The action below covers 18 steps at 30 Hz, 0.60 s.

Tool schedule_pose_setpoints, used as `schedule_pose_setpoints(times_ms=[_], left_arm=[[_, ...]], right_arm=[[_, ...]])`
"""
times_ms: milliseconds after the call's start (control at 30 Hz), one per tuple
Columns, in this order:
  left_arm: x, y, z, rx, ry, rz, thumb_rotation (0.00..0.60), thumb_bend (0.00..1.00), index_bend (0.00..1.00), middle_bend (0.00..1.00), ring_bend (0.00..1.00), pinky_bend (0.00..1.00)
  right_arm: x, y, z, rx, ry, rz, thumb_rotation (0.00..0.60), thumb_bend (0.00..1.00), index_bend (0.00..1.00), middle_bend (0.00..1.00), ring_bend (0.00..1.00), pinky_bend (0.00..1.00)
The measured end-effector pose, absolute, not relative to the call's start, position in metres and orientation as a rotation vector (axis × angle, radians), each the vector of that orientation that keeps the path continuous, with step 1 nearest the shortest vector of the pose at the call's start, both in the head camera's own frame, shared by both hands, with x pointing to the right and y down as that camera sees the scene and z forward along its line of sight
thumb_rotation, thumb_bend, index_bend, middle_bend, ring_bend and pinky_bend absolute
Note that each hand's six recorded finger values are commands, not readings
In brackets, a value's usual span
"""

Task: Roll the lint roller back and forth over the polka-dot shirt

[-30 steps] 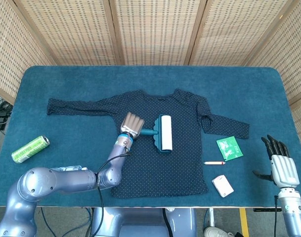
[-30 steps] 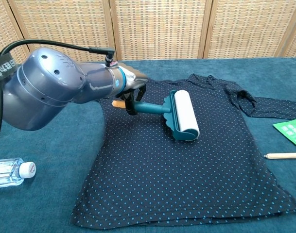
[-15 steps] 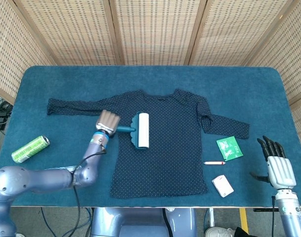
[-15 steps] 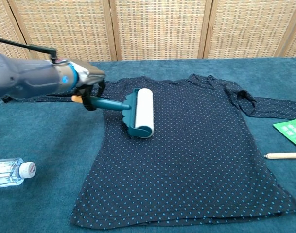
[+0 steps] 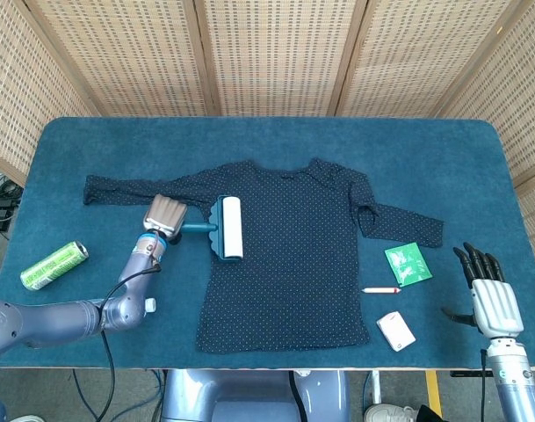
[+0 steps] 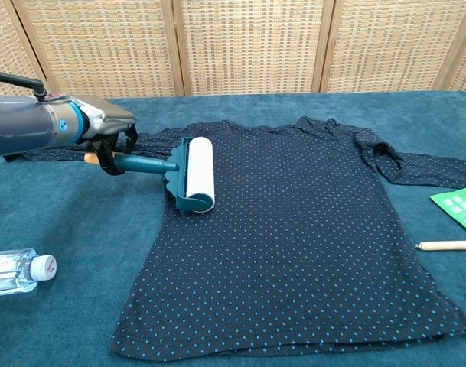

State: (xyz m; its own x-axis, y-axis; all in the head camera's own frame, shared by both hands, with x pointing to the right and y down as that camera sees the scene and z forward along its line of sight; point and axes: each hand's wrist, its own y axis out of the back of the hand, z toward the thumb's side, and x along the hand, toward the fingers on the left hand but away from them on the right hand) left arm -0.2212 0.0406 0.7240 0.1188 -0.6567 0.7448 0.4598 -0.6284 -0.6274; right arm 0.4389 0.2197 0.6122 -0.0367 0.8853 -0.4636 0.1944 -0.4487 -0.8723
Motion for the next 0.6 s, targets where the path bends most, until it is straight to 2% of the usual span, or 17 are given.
schedule_pose_setpoints(times_ms=[367, 600], left_arm=[[-0.176, 0.043, 0.725, -1.551, 0.185, -1.607, 0.6, 0.63, 0.92, 0.88, 0.73, 0.7], [-0.131, 0.046, 0.724, -1.557, 0.161, -1.588, 0.6, 0.63, 0.92, 0.88, 0.73, 0.7]], right_arm=[[0.443, 0.218, 0.611, -1.663, -1.163, 1.531, 0.6, 0.01, 0.0, 0.0, 0.0, 0.0], [0.446, 0.218, 0.613, -1.663, -1.167, 1.543, 0.6, 0.01, 0.0, 0.0, 0.0, 0.0]])
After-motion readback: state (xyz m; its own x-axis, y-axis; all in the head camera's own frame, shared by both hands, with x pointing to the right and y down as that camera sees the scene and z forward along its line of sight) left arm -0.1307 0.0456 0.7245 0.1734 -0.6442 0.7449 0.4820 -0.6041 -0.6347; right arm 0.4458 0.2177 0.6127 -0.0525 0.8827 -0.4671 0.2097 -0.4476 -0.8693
